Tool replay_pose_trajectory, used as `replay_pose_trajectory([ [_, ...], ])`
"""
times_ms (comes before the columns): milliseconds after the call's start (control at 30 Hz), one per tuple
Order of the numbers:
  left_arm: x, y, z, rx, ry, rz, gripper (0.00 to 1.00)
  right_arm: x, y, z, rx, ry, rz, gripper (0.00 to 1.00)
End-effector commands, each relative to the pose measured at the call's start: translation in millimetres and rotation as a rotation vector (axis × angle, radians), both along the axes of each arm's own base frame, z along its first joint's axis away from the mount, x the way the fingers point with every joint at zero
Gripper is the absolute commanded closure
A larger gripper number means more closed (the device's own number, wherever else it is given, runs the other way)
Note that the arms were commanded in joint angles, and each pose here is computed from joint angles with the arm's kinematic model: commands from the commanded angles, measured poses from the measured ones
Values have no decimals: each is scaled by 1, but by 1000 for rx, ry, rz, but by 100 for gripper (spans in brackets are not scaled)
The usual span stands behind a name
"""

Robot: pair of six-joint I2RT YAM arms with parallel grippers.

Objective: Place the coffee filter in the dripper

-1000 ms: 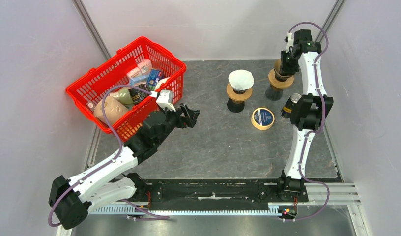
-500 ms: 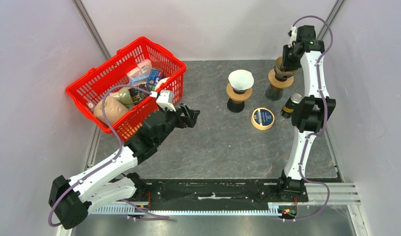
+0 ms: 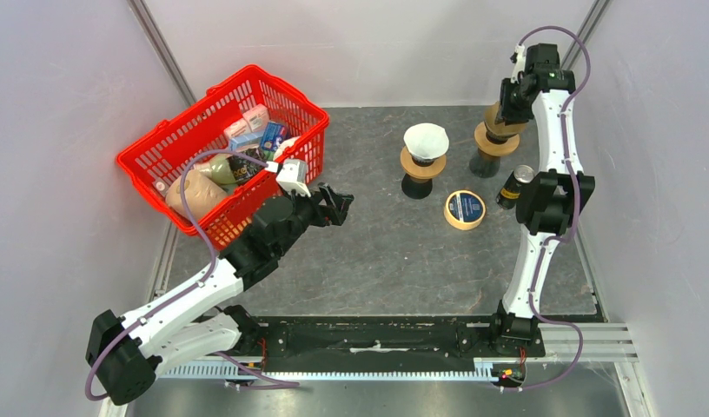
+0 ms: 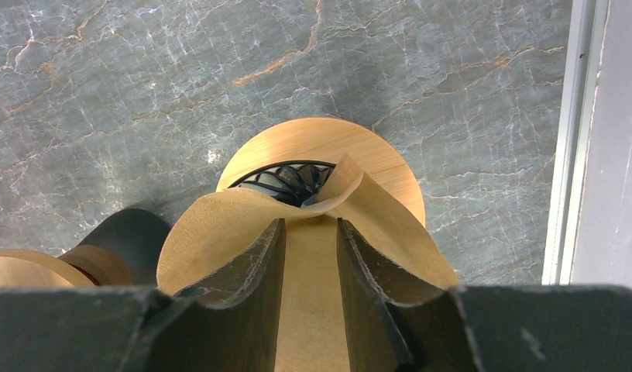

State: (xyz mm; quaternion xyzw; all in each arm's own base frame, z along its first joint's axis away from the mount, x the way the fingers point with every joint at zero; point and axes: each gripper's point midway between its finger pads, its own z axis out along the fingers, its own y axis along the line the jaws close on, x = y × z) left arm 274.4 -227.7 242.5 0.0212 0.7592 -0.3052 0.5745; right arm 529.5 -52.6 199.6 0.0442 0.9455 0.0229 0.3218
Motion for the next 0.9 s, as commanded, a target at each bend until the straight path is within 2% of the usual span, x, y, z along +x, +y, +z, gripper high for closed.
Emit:
replay_pose_trajectory([
  [0, 3, 0, 12, -22, -37, 4, 11, -2, -2, 72, -41, -168, -14, 61],
  [67, 2, 0, 15, -24, -42, 2, 11, -7, -1, 96, -45, -227, -15, 59],
  [200, -1, 5, 21, -24, -43, 10, 11, -26, -1, 133, -34, -323, -65, 43],
  [267, -3, 7, 24, -25, -44, 12, 11, -40, 0, 154, -32, -390, -65, 29],
  [333, -6, 10, 28, -28, -48, 13, 10, -58, -3, 170, -27, -450, -102, 4],
  [500, -13, 17, 34, -28, -43, 13, 9, -120, -26, 180, -27, -593, -372, 3],
  [633, -19, 25, 36, -22, -31, 26, 8, -184, -41, 150, 4, -661, -604, 3],
  [867, -23, 49, 27, 4, -4, 115, 8, -264, -29, 98, 53, -710, -646, 3],
])
